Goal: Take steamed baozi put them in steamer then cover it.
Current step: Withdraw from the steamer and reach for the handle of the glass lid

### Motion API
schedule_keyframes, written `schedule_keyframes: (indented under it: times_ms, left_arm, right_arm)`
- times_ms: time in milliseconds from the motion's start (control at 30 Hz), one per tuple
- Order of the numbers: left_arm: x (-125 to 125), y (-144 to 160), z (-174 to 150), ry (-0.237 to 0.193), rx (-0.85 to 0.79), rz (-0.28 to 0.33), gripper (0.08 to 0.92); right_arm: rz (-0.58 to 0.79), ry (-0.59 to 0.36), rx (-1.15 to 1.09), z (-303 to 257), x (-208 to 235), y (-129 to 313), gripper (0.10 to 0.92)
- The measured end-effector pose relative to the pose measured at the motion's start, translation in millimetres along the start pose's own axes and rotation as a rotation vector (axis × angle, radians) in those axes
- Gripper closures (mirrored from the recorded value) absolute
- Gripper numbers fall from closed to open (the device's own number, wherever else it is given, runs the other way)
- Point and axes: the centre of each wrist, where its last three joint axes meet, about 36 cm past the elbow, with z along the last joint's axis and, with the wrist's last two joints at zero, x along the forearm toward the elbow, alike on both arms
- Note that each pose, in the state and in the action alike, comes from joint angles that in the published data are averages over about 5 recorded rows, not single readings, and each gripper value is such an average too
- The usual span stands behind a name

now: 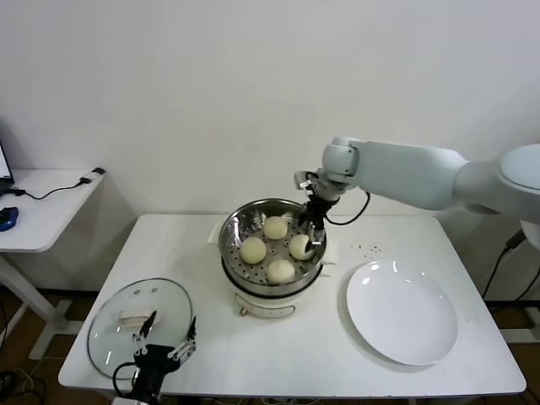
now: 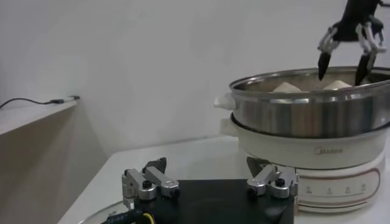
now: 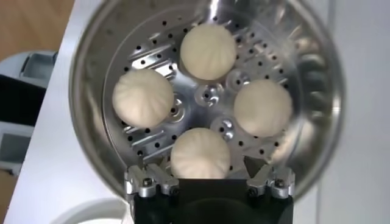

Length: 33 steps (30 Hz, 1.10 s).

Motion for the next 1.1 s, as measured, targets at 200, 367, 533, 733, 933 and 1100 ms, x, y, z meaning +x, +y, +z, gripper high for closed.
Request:
schedule_keyframes:
  times_ms: [200,367,533,733,933,1100]
  left_arm:
    - [2.5,2.4,-2.5,-0.002,-0.009,-0.016,0.177]
    - [4.6,5.9,-5.0,-0.005,-0.02,-0.031,0.177]
    - [6.2,8.1,-8.5,-0.011,-0.029,-0.044,0.177]
    - [6.4,7.1,-14.3,-0.027,-0.045,-0.051,0.177]
    - [7.5,7.8,-21.3,-0.037,-0.083,-0.049,0.177]
    - [7.6,10.3,-24.5,-0.04,-0.135,-0.056,0.177]
  right_arm:
    - [0.092,-0.163,-0.015,31.0,28.7,7.2,0.2]
    - [0.206,-0.339,-0.037,65.2,35.8,22.6,0.2]
    - [0.337,-0.522,-0.095,100.7,26.0,47.3,0.2]
    - [0.499,-0.714,-0.211,140.0,3.6,85.6,0.2]
    - [0.645,-0.865,-0.324,163.3,-20.6,125.4,0.2]
    - [0.749,-0.946,-0.405,175.5,-38.4,156.9,0.2]
